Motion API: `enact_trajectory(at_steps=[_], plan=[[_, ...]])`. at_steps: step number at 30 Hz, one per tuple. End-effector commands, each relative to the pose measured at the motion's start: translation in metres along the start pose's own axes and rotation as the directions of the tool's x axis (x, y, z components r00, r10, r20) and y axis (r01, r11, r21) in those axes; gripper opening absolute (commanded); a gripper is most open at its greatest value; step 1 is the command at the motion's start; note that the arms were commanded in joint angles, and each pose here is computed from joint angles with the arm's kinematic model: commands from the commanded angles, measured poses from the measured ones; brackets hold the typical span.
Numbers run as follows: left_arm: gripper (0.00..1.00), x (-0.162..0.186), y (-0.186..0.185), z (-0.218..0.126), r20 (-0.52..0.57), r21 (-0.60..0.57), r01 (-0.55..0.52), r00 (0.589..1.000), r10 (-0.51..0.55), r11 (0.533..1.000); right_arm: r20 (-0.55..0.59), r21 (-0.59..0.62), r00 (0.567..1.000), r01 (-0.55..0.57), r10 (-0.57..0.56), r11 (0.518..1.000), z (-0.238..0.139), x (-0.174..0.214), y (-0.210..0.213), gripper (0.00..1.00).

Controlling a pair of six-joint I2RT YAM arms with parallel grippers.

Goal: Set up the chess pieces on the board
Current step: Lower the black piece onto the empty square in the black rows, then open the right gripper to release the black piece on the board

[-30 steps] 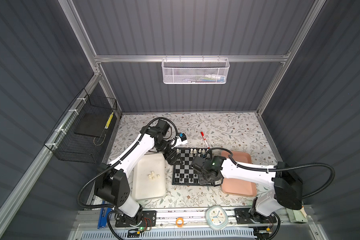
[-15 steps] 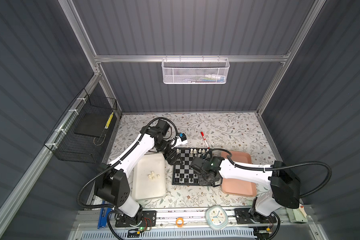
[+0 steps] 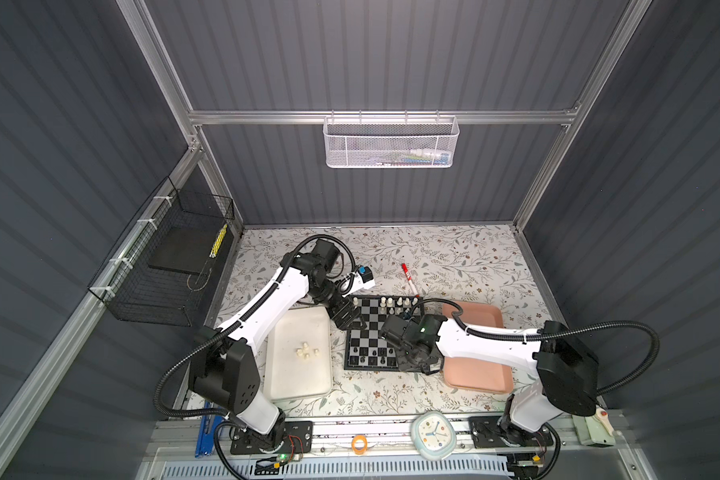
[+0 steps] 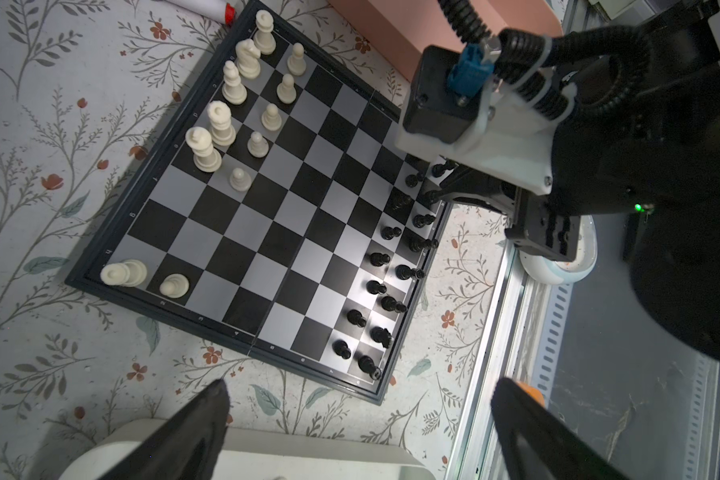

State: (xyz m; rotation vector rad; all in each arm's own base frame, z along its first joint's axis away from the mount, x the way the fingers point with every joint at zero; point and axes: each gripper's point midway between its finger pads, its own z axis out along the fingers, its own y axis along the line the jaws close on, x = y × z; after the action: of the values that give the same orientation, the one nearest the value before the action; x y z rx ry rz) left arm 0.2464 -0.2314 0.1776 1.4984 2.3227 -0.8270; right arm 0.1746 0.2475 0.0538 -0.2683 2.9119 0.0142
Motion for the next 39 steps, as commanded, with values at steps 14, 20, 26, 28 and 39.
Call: enact_trajectory(at_steps=[14,20,26,28,39], plan=[[1.0,-0.001,-0.005,-0.001,0.0,0.019,0.006,1.0,-0.006,1.0,-0.006,0.014,1.0,-0.008,0.008,1.0,0.003,0.004,-0.003,0.14],[0.99,-0.001,-0.004,0.0,-0.003,0.018,0.006,1.0,-0.006,1.0,-0.003,0.016,1.0,-0.006,0.006,1.0,0.0,0.003,-0.004,0.17],[0.99,-0.001,-0.004,0.0,-0.005,0.018,0.006,1.0,-0.006,1.0,0.003,0.013,1.0,-0.006,0.006,1.0,-0.004,0.002,-0.004,0.2],[1.0,-0.002,-0.004,-0.001,-0.003,0.016,0.005,1.0,-0.005,1.0,0.008,0.014,1.0,-0.006,0.006,1.0,-0.006,0.001,-0.004,0.21],[1.0,-0.003,-0.003,-0.005,0.001,-0.006,-0.004,1.0,0.004,1.0,0.025,0.011,1.0,-0.002,0.002,1.0,-0.017,-0.003,-0.005,0.27]])
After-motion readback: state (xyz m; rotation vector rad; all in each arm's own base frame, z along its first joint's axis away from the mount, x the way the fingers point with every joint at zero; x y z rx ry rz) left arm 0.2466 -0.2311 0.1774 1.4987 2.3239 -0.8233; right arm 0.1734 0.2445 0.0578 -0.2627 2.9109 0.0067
